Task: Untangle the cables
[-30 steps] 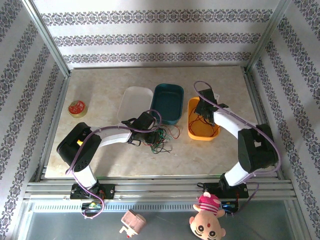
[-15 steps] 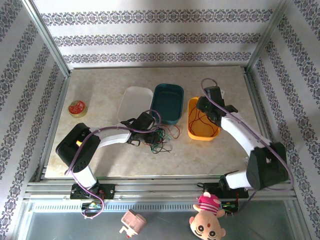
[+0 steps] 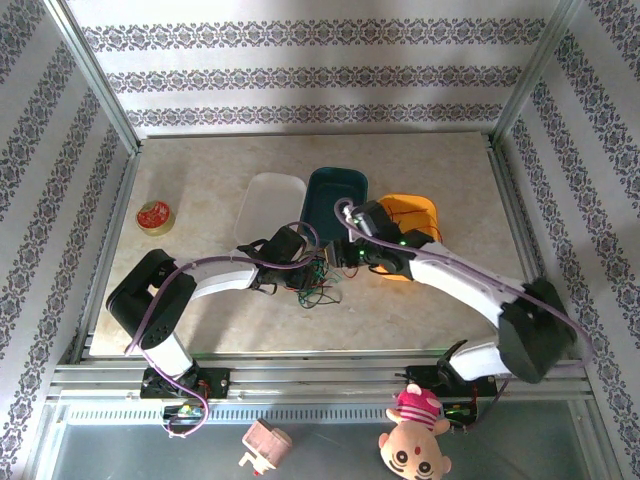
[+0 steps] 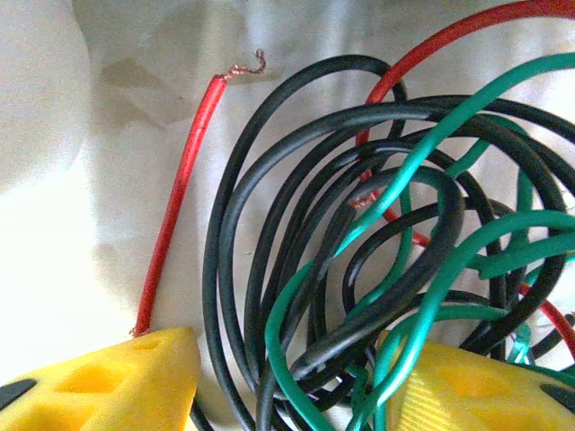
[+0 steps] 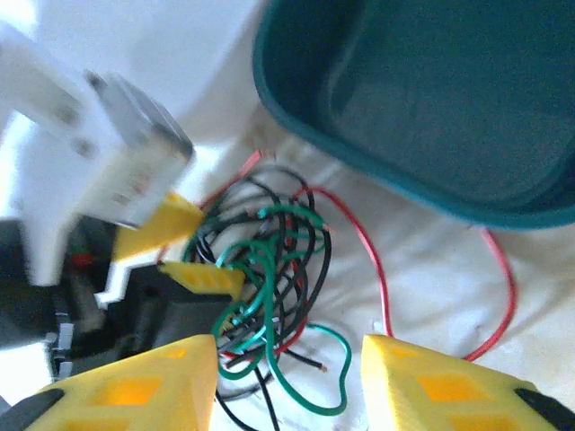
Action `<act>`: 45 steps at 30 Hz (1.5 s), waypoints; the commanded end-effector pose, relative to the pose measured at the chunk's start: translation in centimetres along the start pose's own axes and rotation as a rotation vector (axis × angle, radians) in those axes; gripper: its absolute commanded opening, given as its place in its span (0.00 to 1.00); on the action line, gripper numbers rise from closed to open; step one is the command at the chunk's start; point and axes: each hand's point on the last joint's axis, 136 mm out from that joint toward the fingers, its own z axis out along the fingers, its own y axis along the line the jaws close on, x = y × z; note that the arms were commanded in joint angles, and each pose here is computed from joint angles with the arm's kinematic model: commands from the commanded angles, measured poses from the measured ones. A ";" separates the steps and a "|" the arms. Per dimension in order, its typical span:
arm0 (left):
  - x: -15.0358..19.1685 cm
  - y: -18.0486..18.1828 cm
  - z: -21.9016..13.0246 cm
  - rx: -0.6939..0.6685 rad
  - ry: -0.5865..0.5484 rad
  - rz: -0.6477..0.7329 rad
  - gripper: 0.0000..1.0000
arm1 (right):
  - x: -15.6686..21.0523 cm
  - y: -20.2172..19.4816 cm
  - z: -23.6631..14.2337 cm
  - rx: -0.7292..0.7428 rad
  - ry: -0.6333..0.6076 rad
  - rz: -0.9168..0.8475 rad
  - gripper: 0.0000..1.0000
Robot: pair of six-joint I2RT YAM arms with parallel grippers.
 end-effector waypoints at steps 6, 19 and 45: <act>7.2 4.2 0.3 -0.138 0.240 -0.017 0.55 | -0.2 -2.4 4.3 0.033 0.091 0.080 0.39; 7.1 4.2 0.3 -0.140 0.237 -0.018 0.55 | 2.1 -3.8 6.7 0.069 0.165 0.110 0.02; 7.7 3.4 1.7 -0.094 0.278 -0.006 0.52 | -14.3 -2.4 -32.1 0.250 -1.048 0.009 0.00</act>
